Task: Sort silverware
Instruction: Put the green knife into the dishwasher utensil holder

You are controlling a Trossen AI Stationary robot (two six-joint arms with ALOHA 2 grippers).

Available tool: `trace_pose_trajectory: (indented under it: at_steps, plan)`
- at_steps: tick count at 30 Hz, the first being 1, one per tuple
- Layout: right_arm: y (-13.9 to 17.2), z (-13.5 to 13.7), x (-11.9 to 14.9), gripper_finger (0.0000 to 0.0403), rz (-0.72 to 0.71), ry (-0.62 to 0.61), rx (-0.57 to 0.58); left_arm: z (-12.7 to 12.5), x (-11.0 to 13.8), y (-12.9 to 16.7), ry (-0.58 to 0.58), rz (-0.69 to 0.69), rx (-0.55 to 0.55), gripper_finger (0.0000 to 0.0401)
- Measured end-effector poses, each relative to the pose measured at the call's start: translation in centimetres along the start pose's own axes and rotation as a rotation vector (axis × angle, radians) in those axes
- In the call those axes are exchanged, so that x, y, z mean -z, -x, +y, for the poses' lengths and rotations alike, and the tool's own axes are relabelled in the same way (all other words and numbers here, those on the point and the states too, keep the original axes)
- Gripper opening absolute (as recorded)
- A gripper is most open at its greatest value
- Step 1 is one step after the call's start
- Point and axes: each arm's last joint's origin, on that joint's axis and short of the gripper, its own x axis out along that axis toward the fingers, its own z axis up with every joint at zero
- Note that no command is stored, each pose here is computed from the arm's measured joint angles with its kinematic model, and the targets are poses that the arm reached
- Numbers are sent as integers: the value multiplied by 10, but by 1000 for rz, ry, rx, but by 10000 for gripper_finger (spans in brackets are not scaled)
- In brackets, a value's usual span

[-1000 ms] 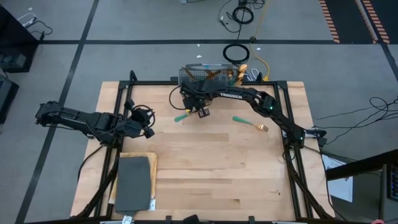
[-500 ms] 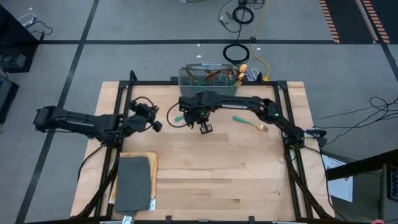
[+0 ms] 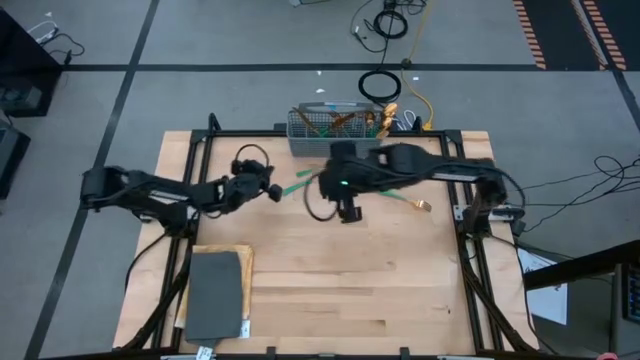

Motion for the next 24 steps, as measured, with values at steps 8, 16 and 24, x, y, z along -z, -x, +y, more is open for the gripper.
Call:
trace_pose_trajectory:
  at_steps: [8,16,24]
  plan:
    - [37,21,-4,0,-103,19,46,-18,-6,-46,-11,105,32,3]
    - [39,39,-7,0,-101,52,18,-37,-8,-85,-48,247,33,1]
    - [44,52,-8,0,-115,61,-6,-47,14,-104,-36,372,96,1]
